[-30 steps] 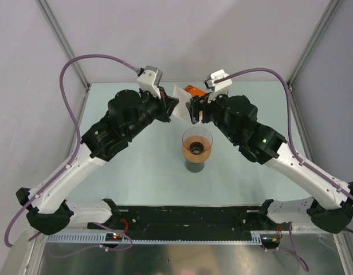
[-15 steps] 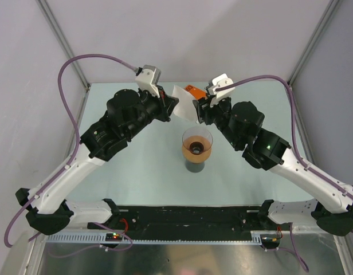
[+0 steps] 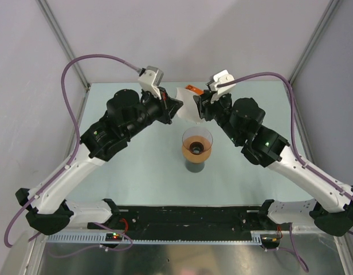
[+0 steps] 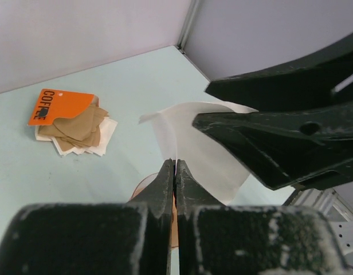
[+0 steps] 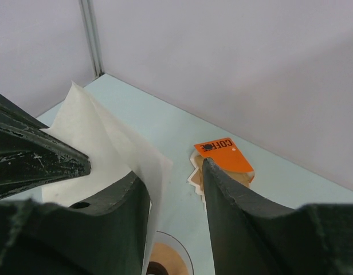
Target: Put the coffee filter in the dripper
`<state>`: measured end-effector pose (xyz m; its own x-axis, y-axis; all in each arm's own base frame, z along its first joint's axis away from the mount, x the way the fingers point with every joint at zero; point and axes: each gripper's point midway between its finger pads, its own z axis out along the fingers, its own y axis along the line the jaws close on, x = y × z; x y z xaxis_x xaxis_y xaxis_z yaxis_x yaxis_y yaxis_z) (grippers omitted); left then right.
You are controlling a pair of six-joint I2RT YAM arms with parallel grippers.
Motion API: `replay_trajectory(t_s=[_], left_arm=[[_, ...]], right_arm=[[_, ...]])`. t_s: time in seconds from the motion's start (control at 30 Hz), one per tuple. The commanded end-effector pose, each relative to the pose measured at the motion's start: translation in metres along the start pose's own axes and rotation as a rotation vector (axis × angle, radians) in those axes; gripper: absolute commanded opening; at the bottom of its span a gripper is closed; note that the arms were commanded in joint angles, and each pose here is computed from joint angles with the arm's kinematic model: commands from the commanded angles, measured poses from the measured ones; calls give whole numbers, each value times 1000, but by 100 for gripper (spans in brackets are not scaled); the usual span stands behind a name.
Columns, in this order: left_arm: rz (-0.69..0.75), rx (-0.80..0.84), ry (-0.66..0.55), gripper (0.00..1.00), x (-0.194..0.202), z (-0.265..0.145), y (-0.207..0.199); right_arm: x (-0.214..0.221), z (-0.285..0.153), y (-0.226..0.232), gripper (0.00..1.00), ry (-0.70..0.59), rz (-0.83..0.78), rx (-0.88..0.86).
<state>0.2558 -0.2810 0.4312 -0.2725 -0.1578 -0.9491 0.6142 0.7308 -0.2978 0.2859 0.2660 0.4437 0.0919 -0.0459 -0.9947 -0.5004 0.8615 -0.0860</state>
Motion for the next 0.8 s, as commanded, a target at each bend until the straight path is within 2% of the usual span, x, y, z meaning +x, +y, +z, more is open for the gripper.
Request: replay_trajectory(t_s=[0.0, 0.03, 0.27, 0.37, 0.43, 0.53, 0.63, 0.77], left_arm=[[-9, 85, -26, 0, -13, -8, -18], [-3, 90, -23, 0, -11, -7, -18], [63, 70, -18, 0, -6, -8, -11], [116, 96, -4, 0, 0, -8, -12], [166, 143, -3, 11, -1, -13, -18], [274, 235, -35, 43, -9, -33, -28], [374, 327, -85, 63, -16, -66, -27], [389, 404, -100, 76, -13, -95, -15]], right_arm=[[-17, 5, 7, 46, -47, 30, -50], [-16, 6, 7, 45, -42, 30, -55], [-14, 2, 1, 5, -24, 65, -71], [-13, -1, -3, 1, -18, 84, -81], [-12, -4, -2, 0, -19, 80, -115], [-13, -16, -2, 0, -46, 38, -195], [-14, -35, 3, 0, -95, -21, -314], [-5, -63, 15, 0, -138, -132, -478]])
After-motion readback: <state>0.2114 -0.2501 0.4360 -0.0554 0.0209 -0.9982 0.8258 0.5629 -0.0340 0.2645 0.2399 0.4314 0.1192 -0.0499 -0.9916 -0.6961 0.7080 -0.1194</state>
